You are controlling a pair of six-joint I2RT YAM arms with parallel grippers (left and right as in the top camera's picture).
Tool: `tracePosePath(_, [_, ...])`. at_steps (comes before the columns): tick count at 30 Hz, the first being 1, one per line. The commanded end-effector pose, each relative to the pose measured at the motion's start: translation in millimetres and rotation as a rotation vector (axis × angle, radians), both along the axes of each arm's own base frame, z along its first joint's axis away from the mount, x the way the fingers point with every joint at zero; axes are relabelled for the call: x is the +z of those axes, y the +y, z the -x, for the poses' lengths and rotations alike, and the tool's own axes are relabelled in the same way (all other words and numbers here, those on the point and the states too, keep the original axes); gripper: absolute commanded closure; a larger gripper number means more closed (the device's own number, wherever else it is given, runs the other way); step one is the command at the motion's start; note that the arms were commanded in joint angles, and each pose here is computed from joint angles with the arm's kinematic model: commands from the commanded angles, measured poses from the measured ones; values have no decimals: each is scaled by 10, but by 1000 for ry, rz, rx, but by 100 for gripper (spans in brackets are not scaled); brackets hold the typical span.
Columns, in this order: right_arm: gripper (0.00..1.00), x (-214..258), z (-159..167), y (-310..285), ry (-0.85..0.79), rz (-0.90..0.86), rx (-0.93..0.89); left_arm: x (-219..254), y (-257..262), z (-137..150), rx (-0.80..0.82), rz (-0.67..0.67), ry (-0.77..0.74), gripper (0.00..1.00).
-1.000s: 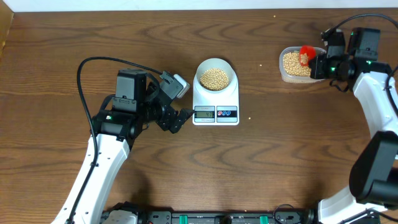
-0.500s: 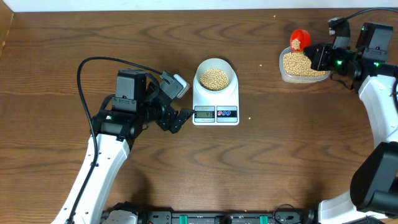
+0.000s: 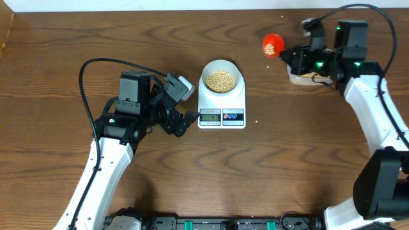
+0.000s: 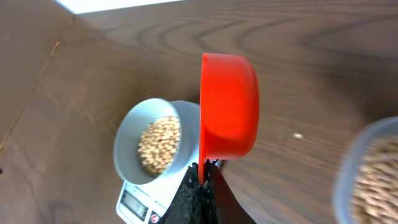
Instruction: Scoop item into bowl and weigh 50g on scale
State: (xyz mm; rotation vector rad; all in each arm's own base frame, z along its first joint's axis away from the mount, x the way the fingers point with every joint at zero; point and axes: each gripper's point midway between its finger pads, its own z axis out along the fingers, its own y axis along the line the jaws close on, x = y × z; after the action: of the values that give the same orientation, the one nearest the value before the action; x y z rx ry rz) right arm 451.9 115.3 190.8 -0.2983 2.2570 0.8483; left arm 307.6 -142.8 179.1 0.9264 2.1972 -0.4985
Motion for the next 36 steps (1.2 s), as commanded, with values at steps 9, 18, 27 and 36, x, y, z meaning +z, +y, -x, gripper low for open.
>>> tracePosePath(9, [99,93,209,591,-61,17,168,6,3,20,2,7,1,11])
tracePosePath(18, [99,82,358,928,-130,66,297,6,3,20,2,7,1,11])
tracePosePath(27, [99,-6,325,977,-218,210,327,6,3,20,2,7,1,11])
tracePosePath(36, [99,-10,325,984,-257,243,358,6,3,20,2,7,1,11])
